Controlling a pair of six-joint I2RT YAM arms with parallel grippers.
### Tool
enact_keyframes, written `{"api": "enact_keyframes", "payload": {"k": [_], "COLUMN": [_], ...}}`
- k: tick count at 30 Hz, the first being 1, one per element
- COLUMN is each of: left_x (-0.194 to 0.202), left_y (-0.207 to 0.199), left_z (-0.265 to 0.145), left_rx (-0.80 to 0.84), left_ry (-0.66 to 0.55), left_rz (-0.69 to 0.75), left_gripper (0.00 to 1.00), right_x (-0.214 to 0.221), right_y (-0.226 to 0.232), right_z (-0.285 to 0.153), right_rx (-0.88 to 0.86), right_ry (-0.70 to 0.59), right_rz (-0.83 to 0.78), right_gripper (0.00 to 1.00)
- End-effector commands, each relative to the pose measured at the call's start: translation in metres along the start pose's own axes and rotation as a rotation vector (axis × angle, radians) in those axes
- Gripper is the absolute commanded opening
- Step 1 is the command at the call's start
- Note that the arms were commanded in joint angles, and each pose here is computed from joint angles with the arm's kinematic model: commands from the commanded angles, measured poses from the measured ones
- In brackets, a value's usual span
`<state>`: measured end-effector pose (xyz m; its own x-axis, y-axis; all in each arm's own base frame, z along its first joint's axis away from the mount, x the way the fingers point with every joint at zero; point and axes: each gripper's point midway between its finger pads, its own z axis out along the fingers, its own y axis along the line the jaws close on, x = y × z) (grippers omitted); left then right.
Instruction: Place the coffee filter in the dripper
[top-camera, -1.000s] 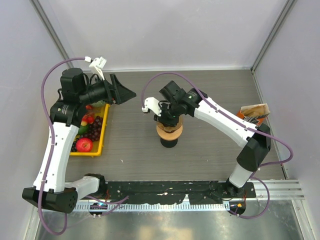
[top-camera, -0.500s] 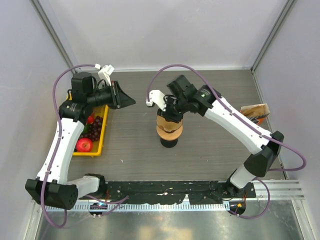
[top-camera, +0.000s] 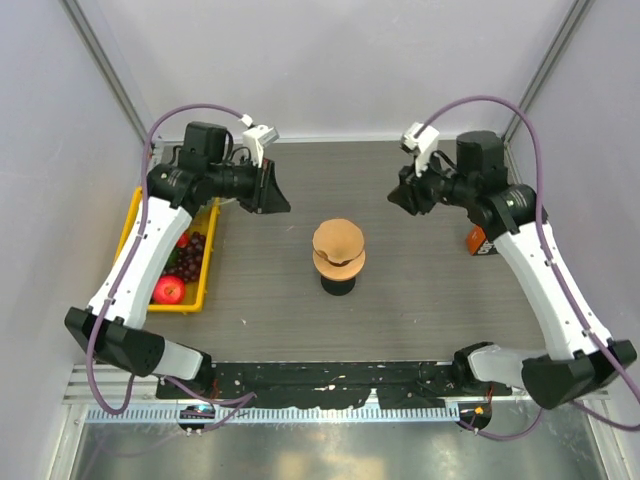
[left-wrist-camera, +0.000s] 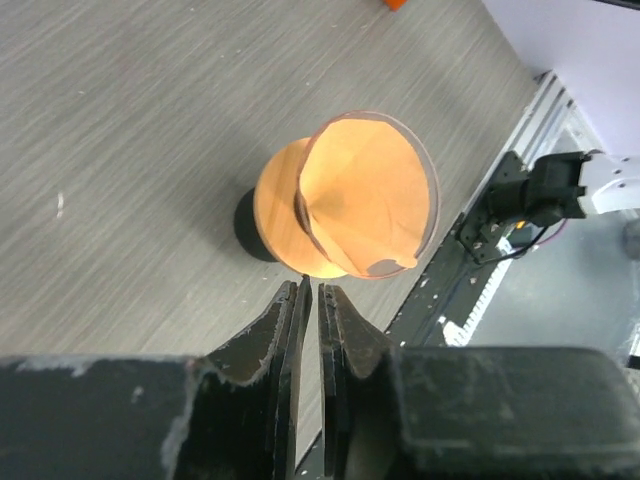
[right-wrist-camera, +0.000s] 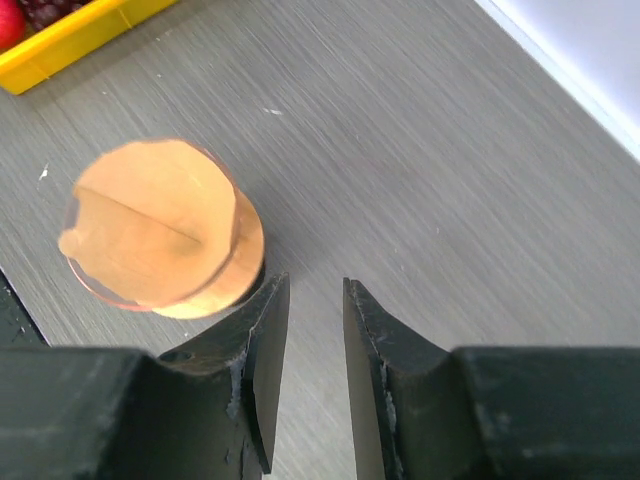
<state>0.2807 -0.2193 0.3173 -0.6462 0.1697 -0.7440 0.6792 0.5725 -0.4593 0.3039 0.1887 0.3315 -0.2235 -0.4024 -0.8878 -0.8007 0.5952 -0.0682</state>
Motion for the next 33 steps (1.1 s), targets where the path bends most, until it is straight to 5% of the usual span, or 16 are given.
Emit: {"api": "enact_keyframes", "payload": {"k": [1, 11, 14, 19, 26, 33], "left_x": [0.004, 0.001, 0.002, 0.02, 0.058, 0.072], "left_y": [0.013, 0.052, 0.065, 0.083, 0.111, 0.117], "left_z": [-0.012, -0.046, -0.067, -0.096, -0.117, -0.122], "left_rx": [-0.071, -0.207, -0.282, -0.446, -0.681, -0.739], "left_ry": [0.08, -0.016, -0.106, -0.148, -0.128, -0.149], "left_rz": [0.112, 0.061, 0.047, 0.039, -0.001, -0.015], "left_gripper": [0.2, 0.79, 0.99, 0.99, 0.99, 0.99], "right_x": [-0.006, 0.049, 0.062, 0.067, 0.073, 0.073], "right_y": [-0.011, -0.05, -0.051, -0.051, -0.051, -0.047], "right_z": [-0.013, -0.039, -0.041, -0.052, -0.065, -0.069], "right_rx": [0.03, 0.264, 0.3, 0.36, 0.43, 0.433], "right_ry": [-0.173, -0.247, -0.245, -0.258, -0.277, -0.279], "right_rz": [0.081, 0.231, 0.261, 0.269, 0.24, 0.208], "right_gripper": [0.35, 0.43, 0.62, 0.98, 0.95, 0.96]}}
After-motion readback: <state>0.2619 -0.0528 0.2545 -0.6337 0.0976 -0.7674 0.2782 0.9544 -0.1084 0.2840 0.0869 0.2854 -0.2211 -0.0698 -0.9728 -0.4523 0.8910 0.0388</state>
